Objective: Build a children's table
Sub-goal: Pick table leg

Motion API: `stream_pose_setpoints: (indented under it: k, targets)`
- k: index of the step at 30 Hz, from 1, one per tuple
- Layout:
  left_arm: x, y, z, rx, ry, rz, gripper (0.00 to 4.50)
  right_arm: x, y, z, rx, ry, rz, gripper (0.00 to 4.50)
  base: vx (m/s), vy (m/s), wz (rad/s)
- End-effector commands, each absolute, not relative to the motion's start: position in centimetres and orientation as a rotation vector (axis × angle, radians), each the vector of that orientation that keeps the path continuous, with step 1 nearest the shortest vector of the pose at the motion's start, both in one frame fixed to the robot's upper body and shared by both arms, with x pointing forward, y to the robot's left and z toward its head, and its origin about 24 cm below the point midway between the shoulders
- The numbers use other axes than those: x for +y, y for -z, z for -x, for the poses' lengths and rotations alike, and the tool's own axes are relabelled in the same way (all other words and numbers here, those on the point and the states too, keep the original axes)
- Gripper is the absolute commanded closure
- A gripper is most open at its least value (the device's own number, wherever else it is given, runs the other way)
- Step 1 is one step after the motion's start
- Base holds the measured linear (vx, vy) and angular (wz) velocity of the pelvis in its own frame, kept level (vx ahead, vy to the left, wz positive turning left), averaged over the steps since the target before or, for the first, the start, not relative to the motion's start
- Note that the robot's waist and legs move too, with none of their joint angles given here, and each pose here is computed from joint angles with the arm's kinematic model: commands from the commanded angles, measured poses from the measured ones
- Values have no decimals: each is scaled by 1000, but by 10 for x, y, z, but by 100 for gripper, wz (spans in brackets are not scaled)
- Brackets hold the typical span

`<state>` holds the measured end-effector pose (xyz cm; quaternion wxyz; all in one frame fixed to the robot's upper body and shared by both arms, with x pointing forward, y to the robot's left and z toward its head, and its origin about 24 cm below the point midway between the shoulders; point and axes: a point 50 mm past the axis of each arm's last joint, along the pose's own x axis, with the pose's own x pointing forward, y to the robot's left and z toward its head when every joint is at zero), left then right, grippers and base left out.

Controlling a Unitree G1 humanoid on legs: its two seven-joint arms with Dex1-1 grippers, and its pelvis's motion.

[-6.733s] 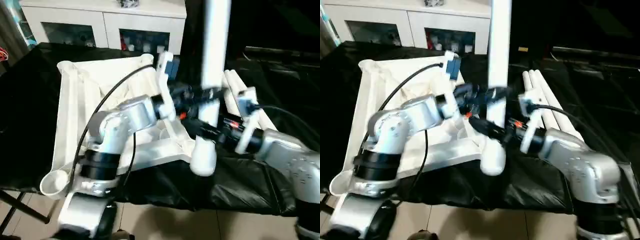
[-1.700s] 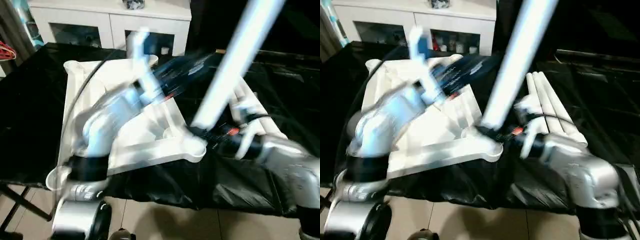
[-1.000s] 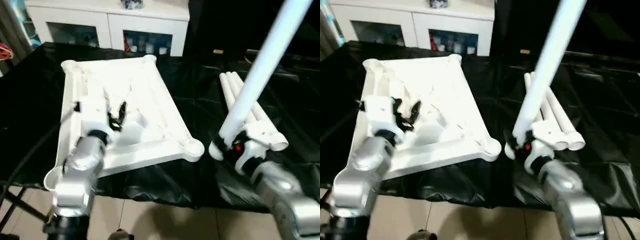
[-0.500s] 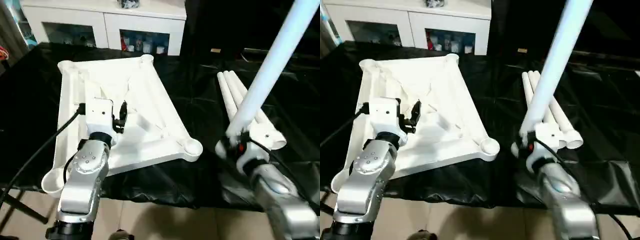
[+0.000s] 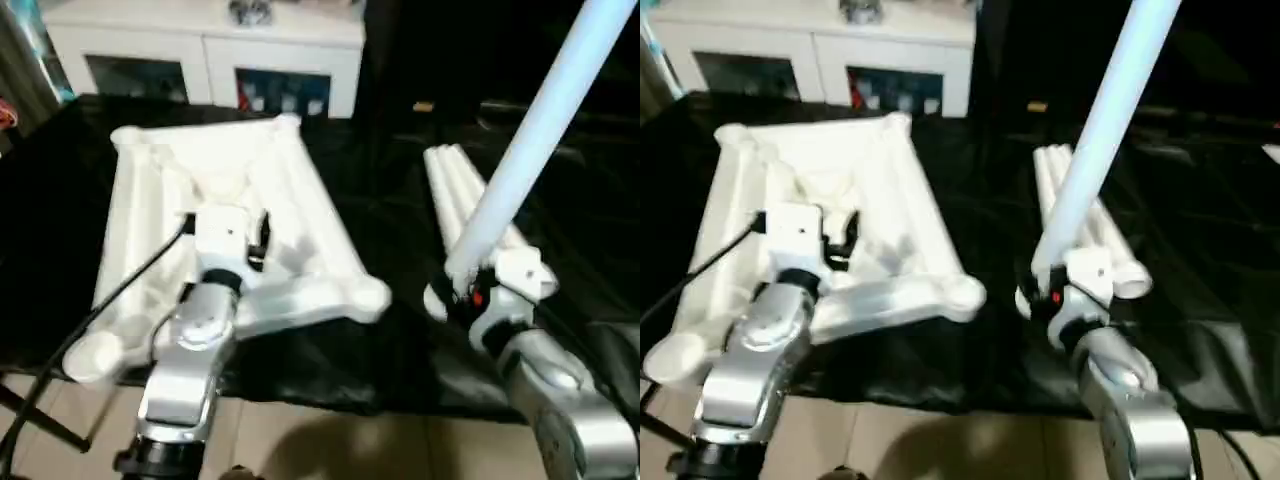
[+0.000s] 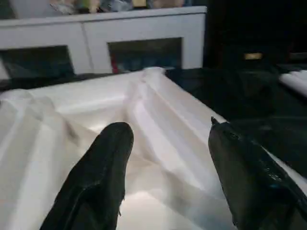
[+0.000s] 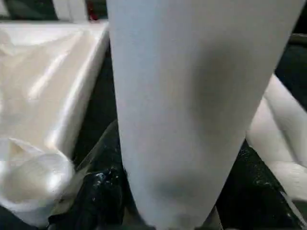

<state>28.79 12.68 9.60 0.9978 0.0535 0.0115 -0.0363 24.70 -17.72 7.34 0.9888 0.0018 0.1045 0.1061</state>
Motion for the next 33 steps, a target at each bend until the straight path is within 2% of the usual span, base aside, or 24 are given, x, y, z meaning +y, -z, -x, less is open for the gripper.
stream_pose_setpoints:
  k: [1, 4, 7, 10, 12, 14, 17, 18, 20, 21, 24, 26, 29, 31, 33]
  targets:
    - [135, -101, -293, 21, 39, -126, 155, -170, -76, -251, 208, -255, -10, 256, -6, -65, -2]
    - [136, -105, -298, 14, 30, -127, 155, -168, -80, -256, 198, -298, -24, 256, -11, -80, -6]
    - [137, -105, -301, 14, 18, -106, 155, -170, -76, -265, 221, -297, 15, 256, 0, 0, 0]
    - [133, -107, -302, 8, 70, -67, 155, -165, -81, -266, 208, -342, -27, 256, 0, 40, 0]
    - [123, -103, -304, 44, 143, -39, 155, -169, -80, -265, 209, -350, 14, 256, -4, 59, 0]
    - [119, -101, -306, 67, 191, -30, 155, -171, -81, -266, 208, -344, 5, 256, -13, 59, 1]
    - [110, -91, -304, 123, 358, -19, 155, -173, -83, -266, 203, -344, -11, 256, -17, 36, 1]
    - [106, -89, -302, 126, 453, -30, 127, -173, -83, -265, 211, -358, -39, 256, 0, 0, 0]
    - [104, -86, -301, 141, 522, -55, 120, -173, -85, -265, 204, -380, -52, 256, 0, 0, 0]
    - [100, -82, -299, 161, 637, -87, 120, -172, -87, -264, 194, -415, -69, 256, 0, 0, 0]
    - [96, -70, -296, 232, 871, -182, 83, -176, -84, -262, 214, -480, -86, 256, 0, 0, 0]
    - [95, -69, -296, 258, 957, -207, 77, -179, -83, -262, 226, -484, -87, 256, 0, 0, 0]
    - [95, -70, -298, 294, 1082, -248, 39, -183, -84, -263, 238, -488, -94, 256, 0, 0, 0]
    - [98, -68, -304, 332, 1125, -301, 94, -187, -85, -262, 257, -498, -93, 256, 0, 0, 0]
    - [101, -64, -309, 366, 1136, -346, 101, -189, -84, -260, 283, -513, -89, 256, 0, 0, 0]
